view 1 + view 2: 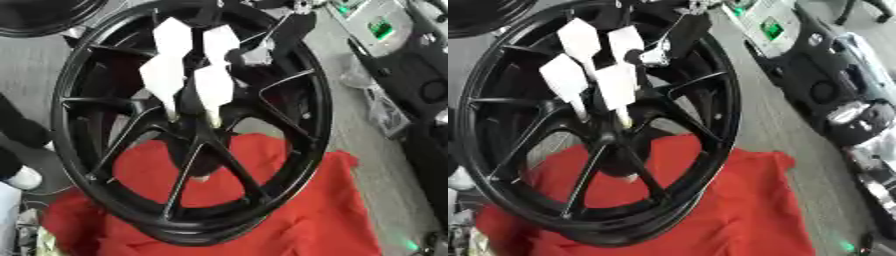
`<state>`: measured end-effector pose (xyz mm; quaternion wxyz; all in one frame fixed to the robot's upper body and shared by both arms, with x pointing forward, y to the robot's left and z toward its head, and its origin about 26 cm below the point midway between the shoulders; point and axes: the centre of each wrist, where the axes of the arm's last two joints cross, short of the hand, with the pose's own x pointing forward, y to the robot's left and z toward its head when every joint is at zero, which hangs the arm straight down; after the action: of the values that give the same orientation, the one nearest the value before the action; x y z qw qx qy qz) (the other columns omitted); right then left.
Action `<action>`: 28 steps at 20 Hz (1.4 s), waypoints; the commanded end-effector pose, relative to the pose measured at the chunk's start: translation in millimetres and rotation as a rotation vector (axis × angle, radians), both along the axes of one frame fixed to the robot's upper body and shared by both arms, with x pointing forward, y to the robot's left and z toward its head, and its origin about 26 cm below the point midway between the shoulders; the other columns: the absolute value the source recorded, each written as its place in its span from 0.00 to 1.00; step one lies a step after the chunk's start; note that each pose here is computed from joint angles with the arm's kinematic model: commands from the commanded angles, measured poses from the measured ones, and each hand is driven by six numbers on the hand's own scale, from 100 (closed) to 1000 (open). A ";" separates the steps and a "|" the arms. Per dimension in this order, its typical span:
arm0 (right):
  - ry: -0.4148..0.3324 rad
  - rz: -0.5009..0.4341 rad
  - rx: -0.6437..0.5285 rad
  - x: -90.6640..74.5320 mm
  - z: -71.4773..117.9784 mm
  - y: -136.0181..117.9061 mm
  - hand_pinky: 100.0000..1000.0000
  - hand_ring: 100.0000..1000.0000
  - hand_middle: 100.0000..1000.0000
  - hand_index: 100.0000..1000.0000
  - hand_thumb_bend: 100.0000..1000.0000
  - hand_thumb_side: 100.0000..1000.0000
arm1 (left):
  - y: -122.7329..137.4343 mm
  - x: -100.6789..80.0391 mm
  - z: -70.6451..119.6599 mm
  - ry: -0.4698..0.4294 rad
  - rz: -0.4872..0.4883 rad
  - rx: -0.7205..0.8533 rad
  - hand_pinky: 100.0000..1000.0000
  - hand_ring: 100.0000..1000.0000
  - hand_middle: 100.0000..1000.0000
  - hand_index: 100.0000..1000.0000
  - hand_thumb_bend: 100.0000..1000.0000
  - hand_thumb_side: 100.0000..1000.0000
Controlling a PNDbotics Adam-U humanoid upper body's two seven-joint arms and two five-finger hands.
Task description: Pull the pin out of the wheel hub.
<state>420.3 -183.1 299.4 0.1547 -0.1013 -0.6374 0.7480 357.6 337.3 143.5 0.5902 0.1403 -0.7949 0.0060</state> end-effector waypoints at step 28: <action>-0.060 -0.030 -0.098 9.5 6.6 -18.5 0.89 0.76 0.73 0.86 0.11 0.45 | 6.6 -0.5 9.7 -0.017 -0.007 0.027 0.68 0.73 0.69 0.68 0.05 0.84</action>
<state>430.9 -195.8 293.2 0.1730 -0.1322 -0.6236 0.7508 358.1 337.9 142.1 0.5927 0.1371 -0.7937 0.0029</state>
